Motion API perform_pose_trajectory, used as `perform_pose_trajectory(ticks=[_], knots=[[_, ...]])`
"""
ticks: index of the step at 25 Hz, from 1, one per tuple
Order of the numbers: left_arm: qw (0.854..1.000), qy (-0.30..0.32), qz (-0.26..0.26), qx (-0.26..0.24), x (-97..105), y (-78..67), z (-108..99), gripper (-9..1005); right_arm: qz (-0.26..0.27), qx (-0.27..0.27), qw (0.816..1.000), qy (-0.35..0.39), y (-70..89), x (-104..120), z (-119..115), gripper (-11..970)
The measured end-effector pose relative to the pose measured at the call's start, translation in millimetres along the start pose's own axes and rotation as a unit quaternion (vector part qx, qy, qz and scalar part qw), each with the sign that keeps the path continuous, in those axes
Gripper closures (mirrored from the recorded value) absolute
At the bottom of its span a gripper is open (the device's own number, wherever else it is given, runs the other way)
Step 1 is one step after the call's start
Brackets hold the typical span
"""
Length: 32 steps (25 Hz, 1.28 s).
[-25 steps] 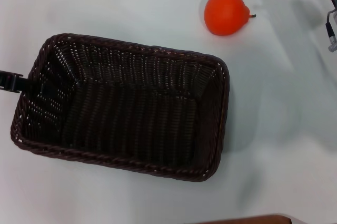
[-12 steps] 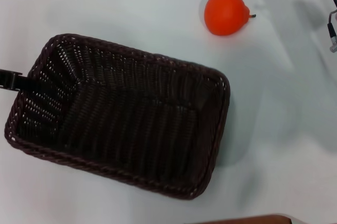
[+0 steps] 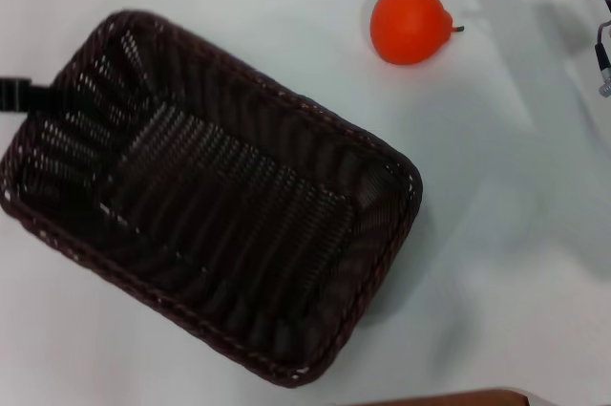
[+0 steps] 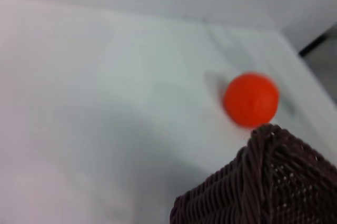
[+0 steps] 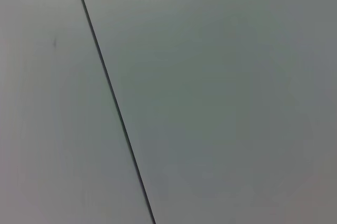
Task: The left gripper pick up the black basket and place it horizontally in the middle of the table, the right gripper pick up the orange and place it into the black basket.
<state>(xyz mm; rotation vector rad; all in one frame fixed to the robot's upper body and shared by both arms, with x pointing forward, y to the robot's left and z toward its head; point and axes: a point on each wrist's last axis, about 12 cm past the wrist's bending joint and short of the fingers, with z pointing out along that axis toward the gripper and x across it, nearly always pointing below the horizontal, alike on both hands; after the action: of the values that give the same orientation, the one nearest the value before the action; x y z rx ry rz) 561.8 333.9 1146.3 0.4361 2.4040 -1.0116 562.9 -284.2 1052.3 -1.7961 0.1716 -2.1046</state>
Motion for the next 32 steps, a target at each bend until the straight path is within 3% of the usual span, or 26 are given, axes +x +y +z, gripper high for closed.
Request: perform_pose_trajectory(ticks=[13,20,27,32], knots=[[0.986,-0.153,-0.031,0.061,-5,-0.1,-10,802,0.001,-0.002,1.0,-0.002,0.6,-1,-1,153],[0.972,-0.214,-0.094,0.028,5,12.2,-14,801,0.001,-0.003,1.0,-0.003,0.9,-1,-1,152],[0.958,-0.258,-0.122,-0.023,21,14.9,-19,803,0.001,-0.004,1.0,-0.004,1.3,-1,-2,154],[0.949,-0.281,-0.142,-0.033,36,18.5,-26,803,0.001,-0.004,1.0,-0.004,1.3,-1,-2,157]])
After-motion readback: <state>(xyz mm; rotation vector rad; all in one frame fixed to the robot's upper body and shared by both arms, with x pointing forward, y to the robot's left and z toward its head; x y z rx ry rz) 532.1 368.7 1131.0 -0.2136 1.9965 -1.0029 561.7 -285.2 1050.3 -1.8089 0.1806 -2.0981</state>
